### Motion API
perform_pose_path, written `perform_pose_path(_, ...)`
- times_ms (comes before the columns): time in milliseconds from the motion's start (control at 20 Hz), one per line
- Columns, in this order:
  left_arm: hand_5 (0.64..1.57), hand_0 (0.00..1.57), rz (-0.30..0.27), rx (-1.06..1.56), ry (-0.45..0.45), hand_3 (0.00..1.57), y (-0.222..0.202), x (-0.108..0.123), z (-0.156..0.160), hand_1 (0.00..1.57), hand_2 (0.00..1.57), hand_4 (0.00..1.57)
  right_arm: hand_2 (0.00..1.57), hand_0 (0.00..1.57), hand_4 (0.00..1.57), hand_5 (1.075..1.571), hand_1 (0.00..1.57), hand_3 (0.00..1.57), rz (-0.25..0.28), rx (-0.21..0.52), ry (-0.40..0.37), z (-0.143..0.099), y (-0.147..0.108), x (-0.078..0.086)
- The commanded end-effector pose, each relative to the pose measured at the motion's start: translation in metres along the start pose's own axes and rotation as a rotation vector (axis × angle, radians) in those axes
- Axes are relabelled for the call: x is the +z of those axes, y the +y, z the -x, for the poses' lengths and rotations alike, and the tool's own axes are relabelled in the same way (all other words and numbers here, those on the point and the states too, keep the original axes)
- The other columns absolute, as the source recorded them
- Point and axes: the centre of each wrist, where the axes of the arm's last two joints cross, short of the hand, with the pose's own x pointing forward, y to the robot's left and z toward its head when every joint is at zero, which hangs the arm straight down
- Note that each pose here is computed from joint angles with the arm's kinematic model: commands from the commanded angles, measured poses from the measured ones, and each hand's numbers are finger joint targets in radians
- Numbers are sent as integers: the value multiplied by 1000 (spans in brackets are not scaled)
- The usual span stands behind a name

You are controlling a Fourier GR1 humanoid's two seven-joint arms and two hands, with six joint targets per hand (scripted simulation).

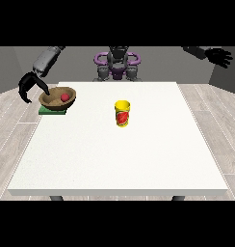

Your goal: Pick the cup and pour the ball into the bowl, then pick the bowl and place it on the pad

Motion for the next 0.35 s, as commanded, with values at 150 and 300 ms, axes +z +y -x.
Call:
perform_pose_path(150, 1559, 0, 82, 53, 144, 0, -92, 0, 28, 0, 0, 902, 0, 0, 0, 1356, 0, 0, -74, 76, 62, -24, -9, -7)
perform_pose_path(300, 1559, 0, 65, 20, 323, 0, -82, 25, 51, 0, 0, 902, 0, 0, 476, 1434, 0, 0, -236, 38, 22, -36, 47, 2)
